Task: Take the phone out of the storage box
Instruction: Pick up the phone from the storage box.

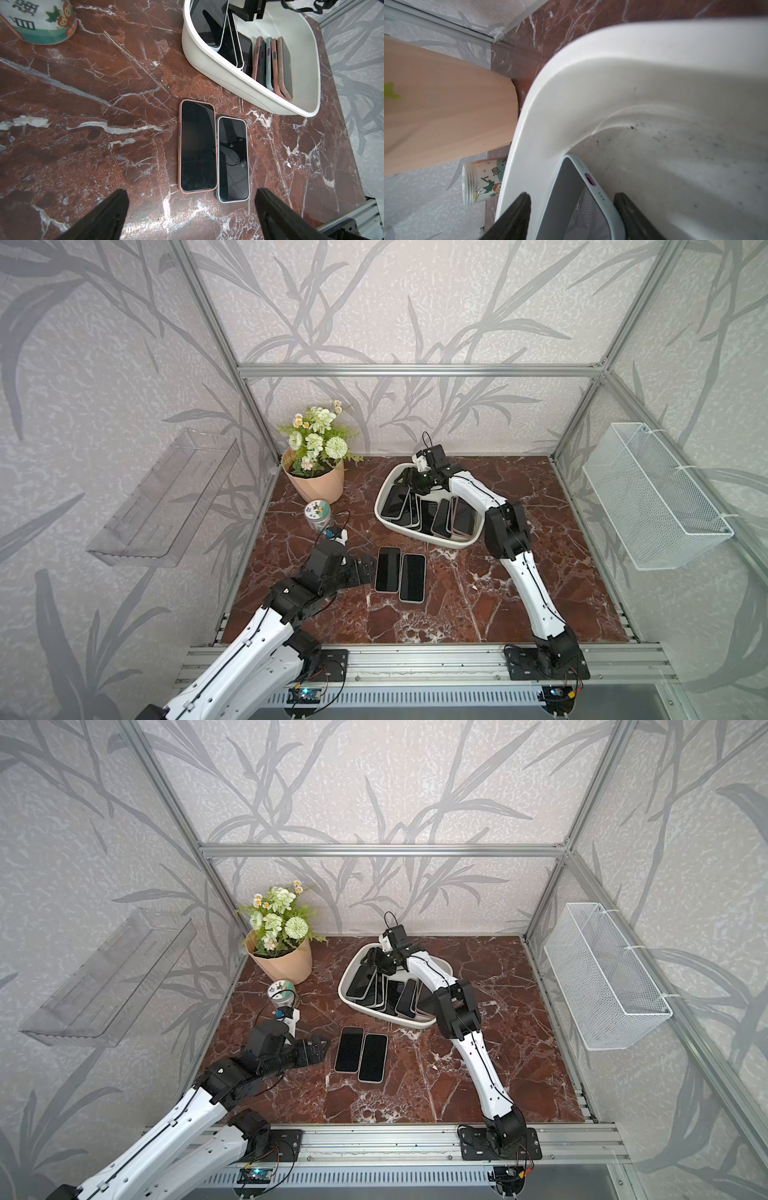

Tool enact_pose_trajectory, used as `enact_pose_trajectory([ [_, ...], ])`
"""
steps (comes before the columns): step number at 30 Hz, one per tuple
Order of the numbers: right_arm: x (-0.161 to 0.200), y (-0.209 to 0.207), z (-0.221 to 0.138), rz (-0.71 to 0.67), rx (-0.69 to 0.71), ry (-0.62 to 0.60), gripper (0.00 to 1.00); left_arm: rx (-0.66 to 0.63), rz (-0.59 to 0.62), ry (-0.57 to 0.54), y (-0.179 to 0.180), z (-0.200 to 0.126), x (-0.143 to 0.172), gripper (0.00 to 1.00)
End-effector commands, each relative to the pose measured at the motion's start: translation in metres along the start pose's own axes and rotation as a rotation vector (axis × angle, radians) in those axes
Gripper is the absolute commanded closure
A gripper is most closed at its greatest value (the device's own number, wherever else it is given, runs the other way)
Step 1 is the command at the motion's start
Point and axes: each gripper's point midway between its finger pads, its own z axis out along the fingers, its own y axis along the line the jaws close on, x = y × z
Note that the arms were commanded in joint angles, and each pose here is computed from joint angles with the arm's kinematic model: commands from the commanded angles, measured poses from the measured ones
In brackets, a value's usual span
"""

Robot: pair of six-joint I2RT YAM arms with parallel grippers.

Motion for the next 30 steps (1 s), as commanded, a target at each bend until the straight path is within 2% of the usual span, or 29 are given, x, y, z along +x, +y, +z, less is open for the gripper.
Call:
enact_pose_trajectory([
  [1,0.012,0.026,-0.005,-0.007,-0.079,0.020,0.34,0.008,-0.013,-0.009,0.000,-0.003,-0.001,0.00],
  [2,0.011,0.027,-0.007,0.018,-0.088,0.013,0.34,0.008,-0.014,-0.008,0.000,-0.003,0.000,0.00],
  [10,0.018,0.045,-0.016,-0.060,-0.116,0.010,0.35,0.007,-0.024,-0.004,0.002,-0.003,0.003,0.00],
  [15,0.023,0.043,-0.016,-0.061,-0.110,0.022,0.35,0.008,-0.030,-0.007,0.003,-0.002,0.004,0.00],
  [25,0.028,0.059,-0.020,-0.163,-0.110,0.028,0.35,0.004,-0.034,0.004,0.005,0.000,0.007,0.00],
  [30,0.031,0.062,-0.019,-0.150,-0.120,0.040,0.35,0.004,-0.038,0.003,0.005,0.000,0.007,0.00],
])
